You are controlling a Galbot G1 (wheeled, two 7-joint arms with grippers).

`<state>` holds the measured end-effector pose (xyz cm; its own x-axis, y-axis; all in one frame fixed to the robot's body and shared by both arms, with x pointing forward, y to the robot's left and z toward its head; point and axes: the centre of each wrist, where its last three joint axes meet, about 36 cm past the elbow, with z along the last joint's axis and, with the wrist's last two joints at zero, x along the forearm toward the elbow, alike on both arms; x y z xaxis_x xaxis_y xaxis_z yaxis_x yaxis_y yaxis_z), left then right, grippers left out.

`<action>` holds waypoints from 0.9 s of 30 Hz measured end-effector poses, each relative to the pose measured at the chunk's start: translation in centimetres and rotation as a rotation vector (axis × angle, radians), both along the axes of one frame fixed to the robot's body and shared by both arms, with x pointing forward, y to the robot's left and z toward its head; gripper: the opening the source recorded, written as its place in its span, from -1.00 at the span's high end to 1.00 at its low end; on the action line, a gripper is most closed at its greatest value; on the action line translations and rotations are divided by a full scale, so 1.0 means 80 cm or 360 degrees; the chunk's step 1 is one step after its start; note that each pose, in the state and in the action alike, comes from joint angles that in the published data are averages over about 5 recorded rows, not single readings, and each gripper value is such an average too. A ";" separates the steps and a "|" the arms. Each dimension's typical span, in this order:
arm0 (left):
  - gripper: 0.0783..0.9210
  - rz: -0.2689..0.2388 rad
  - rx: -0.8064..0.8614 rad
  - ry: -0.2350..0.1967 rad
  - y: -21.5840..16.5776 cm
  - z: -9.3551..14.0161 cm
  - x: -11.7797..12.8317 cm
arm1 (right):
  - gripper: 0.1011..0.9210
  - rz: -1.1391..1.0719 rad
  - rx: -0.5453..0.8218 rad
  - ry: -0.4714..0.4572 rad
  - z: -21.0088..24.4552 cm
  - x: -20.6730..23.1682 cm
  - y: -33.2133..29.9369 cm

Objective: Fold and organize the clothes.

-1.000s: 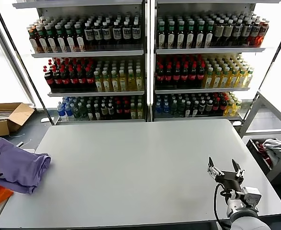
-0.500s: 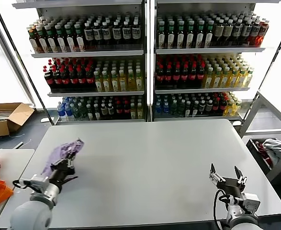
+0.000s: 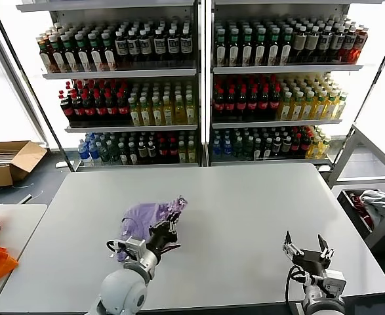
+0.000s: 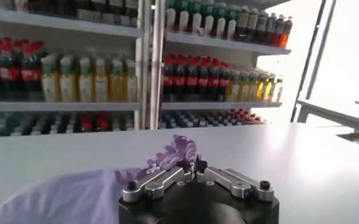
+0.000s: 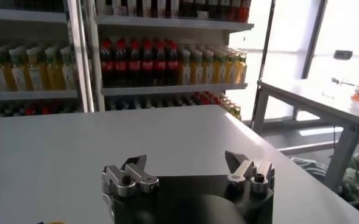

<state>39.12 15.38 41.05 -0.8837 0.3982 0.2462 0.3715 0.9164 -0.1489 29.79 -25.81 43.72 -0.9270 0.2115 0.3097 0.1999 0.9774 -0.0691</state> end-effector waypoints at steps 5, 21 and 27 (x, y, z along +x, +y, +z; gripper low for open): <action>0.57 -0.0101 -0.0136 -0.0022 -0.037 0.002 0.006 | -0.76 0.0002 -0.0004 0.0013 -0.006 0.004 0.000; -0.48 0.0039 -0.0101 -0.0109 -0.027 0.027 0.027 | -0.76 0.0114 0.0259 0.0082 -0.005 0.040 0.019; -0.75 0.0211 0.0058 -0.0196 0.023 0.041 0.031 | -0.76 0.0229 0.0467 0.0132 -0.001 0.075 0.046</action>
<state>41.57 17.19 44.34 -0.9521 0.2690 0.1454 0.2604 0.9625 -0.0754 35.82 -22.15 43.65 -0.9099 -0.0292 0.4139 0.0639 0.9758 0.2093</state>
